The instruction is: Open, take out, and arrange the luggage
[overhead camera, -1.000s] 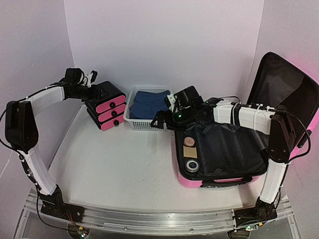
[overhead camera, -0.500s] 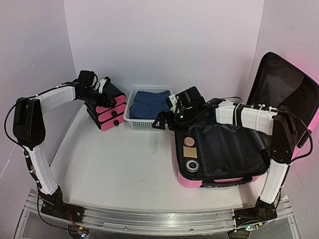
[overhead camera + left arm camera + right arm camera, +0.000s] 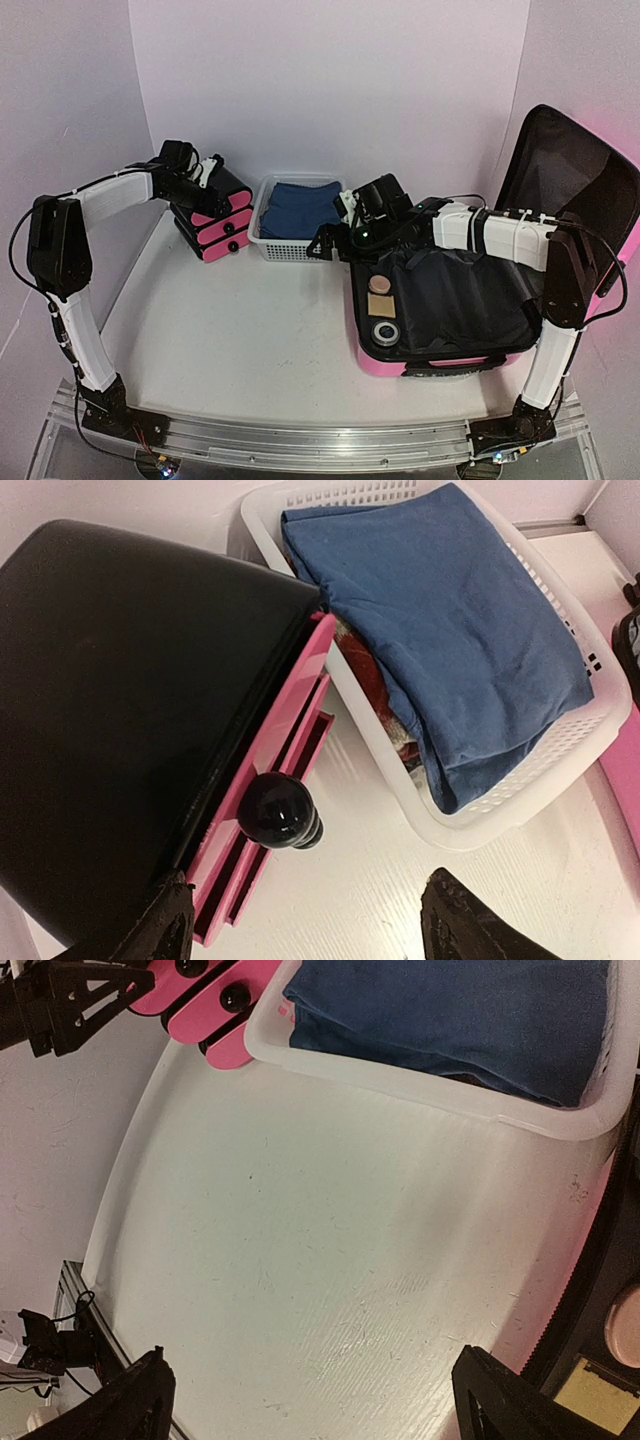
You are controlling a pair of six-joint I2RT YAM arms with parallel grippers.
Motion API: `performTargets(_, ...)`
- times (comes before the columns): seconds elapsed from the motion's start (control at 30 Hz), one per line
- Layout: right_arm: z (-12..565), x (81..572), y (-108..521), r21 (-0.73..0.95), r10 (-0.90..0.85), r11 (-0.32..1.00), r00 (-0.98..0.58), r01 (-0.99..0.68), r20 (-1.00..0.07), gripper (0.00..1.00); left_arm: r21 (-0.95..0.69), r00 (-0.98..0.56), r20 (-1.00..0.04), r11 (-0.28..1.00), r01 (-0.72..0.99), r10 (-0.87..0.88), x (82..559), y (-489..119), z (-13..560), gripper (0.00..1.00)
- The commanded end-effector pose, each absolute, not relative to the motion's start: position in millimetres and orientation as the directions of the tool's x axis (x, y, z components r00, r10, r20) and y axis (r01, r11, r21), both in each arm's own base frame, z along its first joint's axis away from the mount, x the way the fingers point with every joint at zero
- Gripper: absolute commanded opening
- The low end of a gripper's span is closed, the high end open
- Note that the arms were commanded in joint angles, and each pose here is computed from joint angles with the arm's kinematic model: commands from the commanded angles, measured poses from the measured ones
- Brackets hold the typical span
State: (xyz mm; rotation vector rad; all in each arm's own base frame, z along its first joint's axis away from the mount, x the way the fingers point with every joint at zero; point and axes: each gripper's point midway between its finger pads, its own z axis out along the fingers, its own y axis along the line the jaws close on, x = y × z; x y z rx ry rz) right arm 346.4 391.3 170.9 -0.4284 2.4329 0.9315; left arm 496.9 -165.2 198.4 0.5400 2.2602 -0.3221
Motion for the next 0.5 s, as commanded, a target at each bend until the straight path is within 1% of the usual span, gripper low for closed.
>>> performTargets(0.0,204,349,392,0.545,-0.076,0.684,-0.790,-0.485,-0.608,0.98,0.000,-0.501,-0.827,0.893,0.451,0.253,505,-160,263,0.77)
performTargets(0.13,204,349,391,0.546,-0.076,0.684,-0.791,-0.485,-0.607,0.98,0.098,-0.510,-0.805,0.915,0.391,0.304,514,-142,260,0.73)
performTargets(0.2,204,348,391,0.545,-0.076,0.685,-0.791,-0.483,-0.607,0.98,0.135,-0.547,-0.777,0.931,0.339,0.312,518,-130,254,0.73)
performTargets(0.27,204,348,390,0.544,-0.076,0.686,-0.791,-0.483,-0.607,0.98,0.147,-0.567,-0.760,0.934,0.326,0.317,520,-126,250,0.73)
performTargets(0.33,203,348,390,0.544,-0.077,0.686,-0.792,-0.483,-0.605,0.98,0.134,-0.577,-0.751,0.930,0.341,0.320,519,-129,247,0.74)
performTargets(0.47,202,348,391,0.545,-0.077,0.686,-0.793,-0.482,-0.605,0.98,0.033,-0.604,-0.753,0.931,0.365,0.263,516,-143,250,0.72)
